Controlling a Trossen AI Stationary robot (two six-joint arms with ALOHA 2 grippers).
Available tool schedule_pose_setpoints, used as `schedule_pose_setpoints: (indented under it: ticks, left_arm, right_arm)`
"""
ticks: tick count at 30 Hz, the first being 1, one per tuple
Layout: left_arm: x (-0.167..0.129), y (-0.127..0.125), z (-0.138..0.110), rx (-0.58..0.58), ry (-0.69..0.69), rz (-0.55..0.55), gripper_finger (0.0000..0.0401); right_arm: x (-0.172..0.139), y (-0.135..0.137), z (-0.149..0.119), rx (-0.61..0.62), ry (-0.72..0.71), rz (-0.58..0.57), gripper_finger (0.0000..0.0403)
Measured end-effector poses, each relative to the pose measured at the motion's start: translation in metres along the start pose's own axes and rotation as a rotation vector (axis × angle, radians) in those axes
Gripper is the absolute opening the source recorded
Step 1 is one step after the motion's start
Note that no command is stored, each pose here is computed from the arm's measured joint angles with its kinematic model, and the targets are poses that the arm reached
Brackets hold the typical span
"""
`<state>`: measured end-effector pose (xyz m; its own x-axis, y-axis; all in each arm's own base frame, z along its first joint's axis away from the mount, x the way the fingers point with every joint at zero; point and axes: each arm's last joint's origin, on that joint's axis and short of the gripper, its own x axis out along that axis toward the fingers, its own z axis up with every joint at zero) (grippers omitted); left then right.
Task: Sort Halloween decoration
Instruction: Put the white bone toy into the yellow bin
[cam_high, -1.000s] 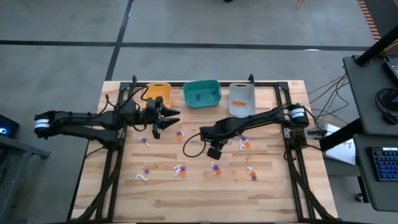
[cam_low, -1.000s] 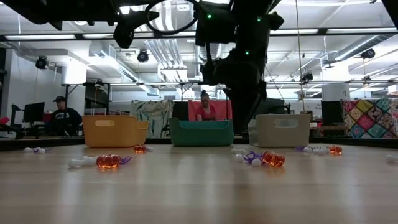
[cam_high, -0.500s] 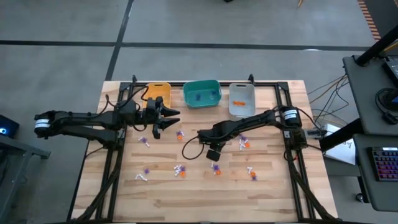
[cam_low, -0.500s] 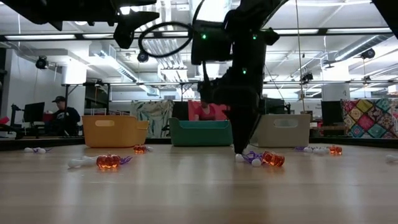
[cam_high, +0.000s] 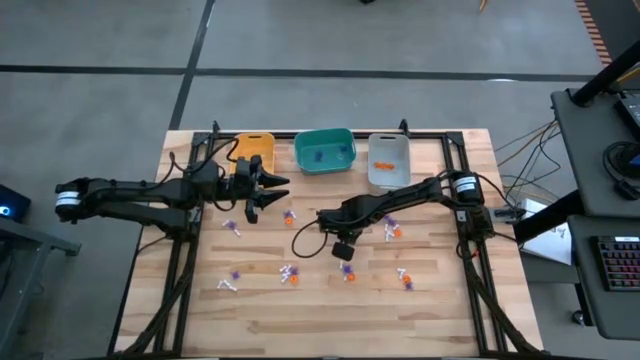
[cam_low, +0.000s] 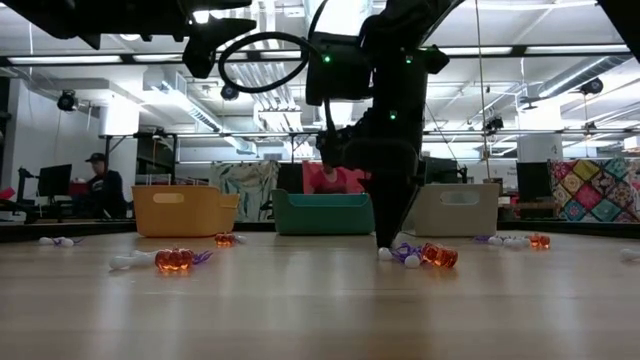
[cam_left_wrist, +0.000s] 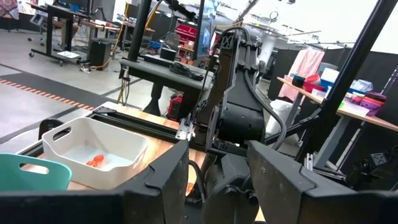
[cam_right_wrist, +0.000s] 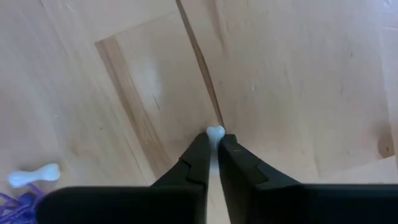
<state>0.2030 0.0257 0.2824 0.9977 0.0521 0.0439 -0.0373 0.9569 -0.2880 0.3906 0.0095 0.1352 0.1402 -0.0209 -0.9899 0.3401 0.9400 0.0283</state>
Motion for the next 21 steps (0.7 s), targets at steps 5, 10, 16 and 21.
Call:
schedule_pose_setpoints:
  ticks: [5,10,16,21]
  left_arm:
    - [0.000,0.000,0.000,0.000,0.000,0.000,0.0148]
    - [-0.005,-0.003,0.007,0.007,-0.032,-0.015,0.0148]
    - [-0.025,-0.013,0.031,0.087,-0.148,-0.069,0.0148]
    - [-0.042,-0.018,0.043,0.127,-0.225,-0.085,0.0148]
  right_arm:
    - [-0.001,0.000,0.000,-0.015,-0.004,0.001,0.0010]
    - [-0.016,-0.003,0.001,-0.053,-0.049,-0.004,0.0009]
    - [-0.065,-0.013,0.025,-0.094,-0.274,0.039,0.0009]
    - [-0.087,-0.026,0.057,-0.160,-0.525,0.074,0.0009]
